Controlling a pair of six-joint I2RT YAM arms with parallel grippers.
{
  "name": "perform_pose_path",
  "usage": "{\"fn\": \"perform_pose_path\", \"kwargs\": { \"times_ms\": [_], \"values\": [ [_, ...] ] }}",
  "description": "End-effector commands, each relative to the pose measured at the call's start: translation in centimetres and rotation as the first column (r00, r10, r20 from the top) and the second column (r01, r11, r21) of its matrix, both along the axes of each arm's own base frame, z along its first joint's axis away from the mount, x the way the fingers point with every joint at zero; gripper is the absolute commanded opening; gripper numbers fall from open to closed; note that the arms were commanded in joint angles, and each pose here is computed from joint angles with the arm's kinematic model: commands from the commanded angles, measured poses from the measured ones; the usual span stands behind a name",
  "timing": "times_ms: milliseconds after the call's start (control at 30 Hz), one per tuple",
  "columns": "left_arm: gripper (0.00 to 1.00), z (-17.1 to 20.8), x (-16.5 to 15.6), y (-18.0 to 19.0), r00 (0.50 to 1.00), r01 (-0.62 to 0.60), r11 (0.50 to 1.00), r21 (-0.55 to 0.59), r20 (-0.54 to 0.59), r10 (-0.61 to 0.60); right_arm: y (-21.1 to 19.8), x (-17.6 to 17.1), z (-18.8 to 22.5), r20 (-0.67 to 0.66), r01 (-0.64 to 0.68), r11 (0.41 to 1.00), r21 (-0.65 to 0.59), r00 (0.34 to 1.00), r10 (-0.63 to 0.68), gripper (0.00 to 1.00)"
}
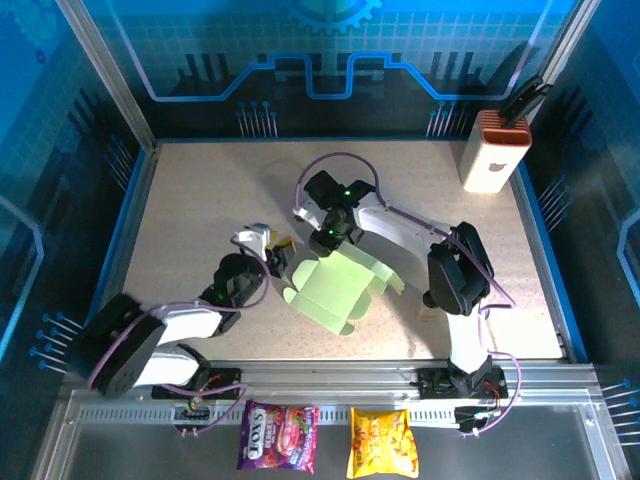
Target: Fold the paper box
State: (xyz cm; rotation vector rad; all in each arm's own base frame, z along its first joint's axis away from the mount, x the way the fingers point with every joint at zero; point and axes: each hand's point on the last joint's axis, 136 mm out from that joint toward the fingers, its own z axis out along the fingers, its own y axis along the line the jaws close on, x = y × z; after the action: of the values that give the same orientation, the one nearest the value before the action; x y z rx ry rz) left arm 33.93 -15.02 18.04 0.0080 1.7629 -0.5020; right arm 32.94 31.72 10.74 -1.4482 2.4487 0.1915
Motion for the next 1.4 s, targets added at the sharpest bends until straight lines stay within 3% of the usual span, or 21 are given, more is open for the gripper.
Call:
{"fn": "perform_pose_path", "kwargs": {
  "times_ms": [0,100,300,600,800,1100,1367],
  "values": [
    [0.5,-2.9,-0.8,3.9,0.955,-0.135,0.991,-0.013,-0.269,0.126,1.5,-0.9,-0.2,0.01,-0.198,0.979,-0.044,0.98,0.199,0.29],
    [0.5,-2.5,-1.1,6.4,0.925,-0.203,0.975,-0.09,-0.343,0.161,2.8,-0.3,-0.3,0.02,-0.267,0.962,-0.06,0.963,0.268,0.3],
    [0.51,-2.2,-1.2,8.1,0.885,-0.222,0.95,-0.219,-0.453,0.102,5.2,1.6,-0.8,0.033,-0.335,0.939,-0.083,0.941,0.338,0.31],
    [0.51,-1.7,-0.3,9.2,0.869,-0.213,0.949,-0.234,-0.488,0.074,7.0,3.1,-3.3,-0.007,-0.353,0.927,-0.128,0.935,0.355,0.33],
    [0.52,-2.0,0.5,9.5,0.851,-0.193,0.954,-0.229,-0.523,0.047,8.1,3.1,-3.2,0.011,-0.368,0.924,-0.106,0.928,0.371,0.45],
    [0.53,-1.6,0.4,8.3,0.833,-0.123,0.961,-0.248,-0.552,-0.035,8.5,2.8,1.2,0.072,-0.365,0.93,-0.036,0.928,0.367,0.66],
    [0.52,-1.7,1.1,5.6,0.789,-0.067,0.938,-0.339,-0.594,-0.158,8.0,1.6,5.7,0.089,-0.327,0.937,0.122,0.944,0.317,0.7]
  ]
}}
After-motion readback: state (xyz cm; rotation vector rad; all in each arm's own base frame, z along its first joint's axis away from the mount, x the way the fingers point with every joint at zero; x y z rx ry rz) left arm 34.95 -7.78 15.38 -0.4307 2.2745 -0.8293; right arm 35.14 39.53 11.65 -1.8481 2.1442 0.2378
